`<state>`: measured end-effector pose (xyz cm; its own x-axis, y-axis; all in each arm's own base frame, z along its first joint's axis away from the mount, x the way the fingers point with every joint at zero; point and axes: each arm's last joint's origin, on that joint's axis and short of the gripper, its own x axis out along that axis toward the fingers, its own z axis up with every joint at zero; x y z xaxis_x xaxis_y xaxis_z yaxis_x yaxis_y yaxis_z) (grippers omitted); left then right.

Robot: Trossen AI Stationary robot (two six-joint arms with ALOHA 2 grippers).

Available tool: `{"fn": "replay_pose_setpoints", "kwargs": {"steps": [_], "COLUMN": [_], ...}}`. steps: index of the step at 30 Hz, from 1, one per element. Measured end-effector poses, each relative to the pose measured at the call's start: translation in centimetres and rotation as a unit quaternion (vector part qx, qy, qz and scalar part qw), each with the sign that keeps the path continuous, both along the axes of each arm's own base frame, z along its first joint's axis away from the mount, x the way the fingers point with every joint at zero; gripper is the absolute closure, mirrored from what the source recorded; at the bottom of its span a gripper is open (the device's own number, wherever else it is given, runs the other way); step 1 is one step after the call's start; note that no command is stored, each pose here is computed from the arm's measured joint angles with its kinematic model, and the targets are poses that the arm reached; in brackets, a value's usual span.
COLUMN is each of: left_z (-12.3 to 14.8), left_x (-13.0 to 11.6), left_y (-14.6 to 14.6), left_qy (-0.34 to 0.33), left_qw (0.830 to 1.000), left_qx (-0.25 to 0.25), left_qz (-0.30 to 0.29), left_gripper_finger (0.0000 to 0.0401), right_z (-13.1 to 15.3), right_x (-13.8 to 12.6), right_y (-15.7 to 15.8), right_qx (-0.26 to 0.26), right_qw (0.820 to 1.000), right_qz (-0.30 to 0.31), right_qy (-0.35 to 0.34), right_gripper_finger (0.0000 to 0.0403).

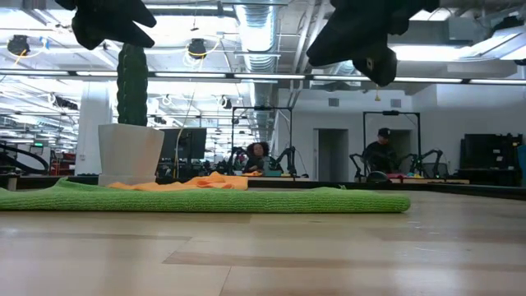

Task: Fold microfiber towels
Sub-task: Fold the green microfiber towel

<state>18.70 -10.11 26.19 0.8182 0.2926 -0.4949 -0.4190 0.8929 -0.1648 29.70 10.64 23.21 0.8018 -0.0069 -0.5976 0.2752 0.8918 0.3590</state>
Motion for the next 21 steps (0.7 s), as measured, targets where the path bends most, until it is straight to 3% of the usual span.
{"fn": "replay_pose_setpoints", "kwargs": {"steps": [21], "left_z": [0.07], "left_x": [0.06], "left_y": [-0.08], "left_qy": [-0.002], "left_qw": [1.000], "left_qx": [-0.001], "left_qz": [-0.007], "left_gripper_finger": [0.0211], "right_z": [-0.02], "right_x": [0.08], "right_y": [-0.14], "right_qx": [0.014], "right_qw": [1.000], "right_qz": [0.014], "right_qy": [0.005], "right_gripper_finger": [0.0337]}}
